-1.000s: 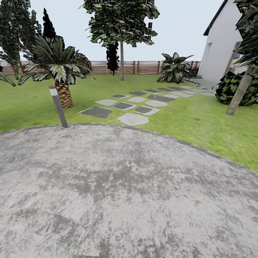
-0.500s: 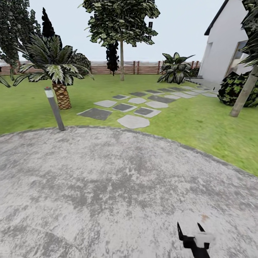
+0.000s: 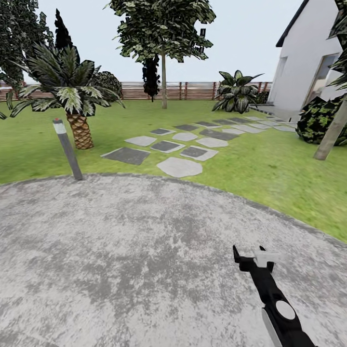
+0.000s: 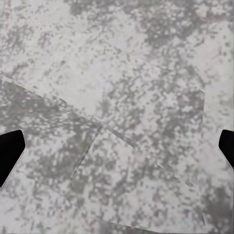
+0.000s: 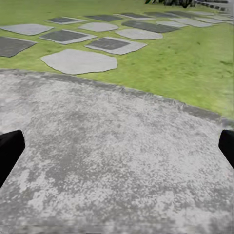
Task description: In the garden, pick up the pesticide atomizer on the floor and spray pesticide onto both trees until each tree trunk is fully covered.
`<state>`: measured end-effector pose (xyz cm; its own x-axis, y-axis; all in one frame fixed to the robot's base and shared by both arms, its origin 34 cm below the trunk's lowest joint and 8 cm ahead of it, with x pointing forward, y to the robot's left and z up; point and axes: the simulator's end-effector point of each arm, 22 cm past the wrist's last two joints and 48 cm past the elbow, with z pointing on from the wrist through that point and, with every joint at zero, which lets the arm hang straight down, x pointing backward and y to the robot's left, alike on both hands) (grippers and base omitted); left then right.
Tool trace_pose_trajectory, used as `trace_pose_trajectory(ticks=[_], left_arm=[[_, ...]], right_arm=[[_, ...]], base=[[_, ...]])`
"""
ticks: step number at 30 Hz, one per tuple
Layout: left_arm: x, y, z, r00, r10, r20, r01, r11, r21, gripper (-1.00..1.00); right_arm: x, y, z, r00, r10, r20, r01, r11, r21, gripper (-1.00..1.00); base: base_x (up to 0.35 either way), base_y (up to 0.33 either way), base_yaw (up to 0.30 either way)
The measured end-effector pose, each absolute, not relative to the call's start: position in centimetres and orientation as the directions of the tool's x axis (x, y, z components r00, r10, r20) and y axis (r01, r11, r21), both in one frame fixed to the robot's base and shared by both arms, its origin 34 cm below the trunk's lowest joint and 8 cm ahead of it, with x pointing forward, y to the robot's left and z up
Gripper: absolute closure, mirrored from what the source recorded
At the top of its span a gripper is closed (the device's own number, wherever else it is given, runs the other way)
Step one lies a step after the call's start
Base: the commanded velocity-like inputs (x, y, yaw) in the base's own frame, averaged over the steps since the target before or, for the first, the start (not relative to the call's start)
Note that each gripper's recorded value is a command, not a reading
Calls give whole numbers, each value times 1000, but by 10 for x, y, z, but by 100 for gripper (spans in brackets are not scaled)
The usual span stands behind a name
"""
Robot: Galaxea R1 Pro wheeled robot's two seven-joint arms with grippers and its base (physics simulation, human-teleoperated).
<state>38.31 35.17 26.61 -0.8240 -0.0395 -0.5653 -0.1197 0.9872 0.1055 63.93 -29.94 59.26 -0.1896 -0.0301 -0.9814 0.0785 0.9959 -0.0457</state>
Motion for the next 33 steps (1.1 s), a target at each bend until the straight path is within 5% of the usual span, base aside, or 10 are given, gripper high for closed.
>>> trace_pose_trajectory(ticks=[6,12,33], left_arm=[[383,352,266,-824,-39,-565,-119,987,106,-100],[383,352,266,-824,-39,-565,-119,987,106,-100],[383,350,266,-824,-38,-565,-117,988,104,-100]], right_arm=[[584,-309,451,-489,-19,-872,86,994,-70,-100],[506,-319,383,-409,-32,-912,102,991,-81,-100],[348,-316,285,-684,-15,-729,90,990,-106,-100]], base=[[339,0,0],[339,0,0],[340,0,0]])
